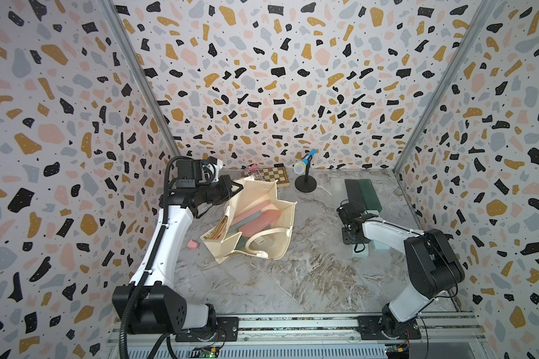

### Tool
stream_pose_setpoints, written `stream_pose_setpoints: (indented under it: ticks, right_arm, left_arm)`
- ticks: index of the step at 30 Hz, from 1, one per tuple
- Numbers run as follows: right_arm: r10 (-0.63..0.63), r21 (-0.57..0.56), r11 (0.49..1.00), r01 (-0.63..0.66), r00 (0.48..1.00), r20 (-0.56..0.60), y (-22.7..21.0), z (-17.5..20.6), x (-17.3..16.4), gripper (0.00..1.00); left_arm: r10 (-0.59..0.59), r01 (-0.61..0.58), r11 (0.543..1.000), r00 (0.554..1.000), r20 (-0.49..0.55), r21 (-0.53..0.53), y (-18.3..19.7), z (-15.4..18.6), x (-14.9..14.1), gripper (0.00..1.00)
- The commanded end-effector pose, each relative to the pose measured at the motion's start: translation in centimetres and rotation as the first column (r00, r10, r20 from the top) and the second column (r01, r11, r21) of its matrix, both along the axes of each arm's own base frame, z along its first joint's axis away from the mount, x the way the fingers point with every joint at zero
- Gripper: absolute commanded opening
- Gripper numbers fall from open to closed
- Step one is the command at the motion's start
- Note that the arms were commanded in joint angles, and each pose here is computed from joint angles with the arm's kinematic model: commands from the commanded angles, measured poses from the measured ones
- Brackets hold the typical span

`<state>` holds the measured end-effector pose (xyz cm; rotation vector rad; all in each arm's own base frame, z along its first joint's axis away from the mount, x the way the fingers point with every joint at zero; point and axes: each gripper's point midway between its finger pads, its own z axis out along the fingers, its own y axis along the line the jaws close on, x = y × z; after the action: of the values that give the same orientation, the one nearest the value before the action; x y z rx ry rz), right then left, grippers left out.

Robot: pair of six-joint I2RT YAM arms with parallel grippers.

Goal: Take out the pencil case from the canvas bag
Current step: Place the pencil case at the center of the board.

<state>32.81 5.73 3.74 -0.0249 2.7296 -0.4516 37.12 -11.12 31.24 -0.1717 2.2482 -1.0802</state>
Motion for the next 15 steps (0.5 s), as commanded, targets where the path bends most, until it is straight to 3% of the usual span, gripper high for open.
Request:
stream_pose_setpoints:
  ticks: [1, 15]
  right_arm:
    - [-0.025, -0.068, 0.997, 0.026, 1.000, 0.012, -1.1, 0.9, 0.3, 0.49]
    - [-0.064, -0.084, 0.994, 0.066, 0.998, 0.029, -2.6, 1.5, 1.5, 0.48]
  left_arm:
    - [-0.010, 0.011, 1.000, 0.998, 0.060, -0.012, 0.0, 1.3, 0.0, 0.00]
    - [-0.018, 0.018, 1.000, 0.998, 0.055, -0.010, 0.0, 1.0, 0.2, 0.00]
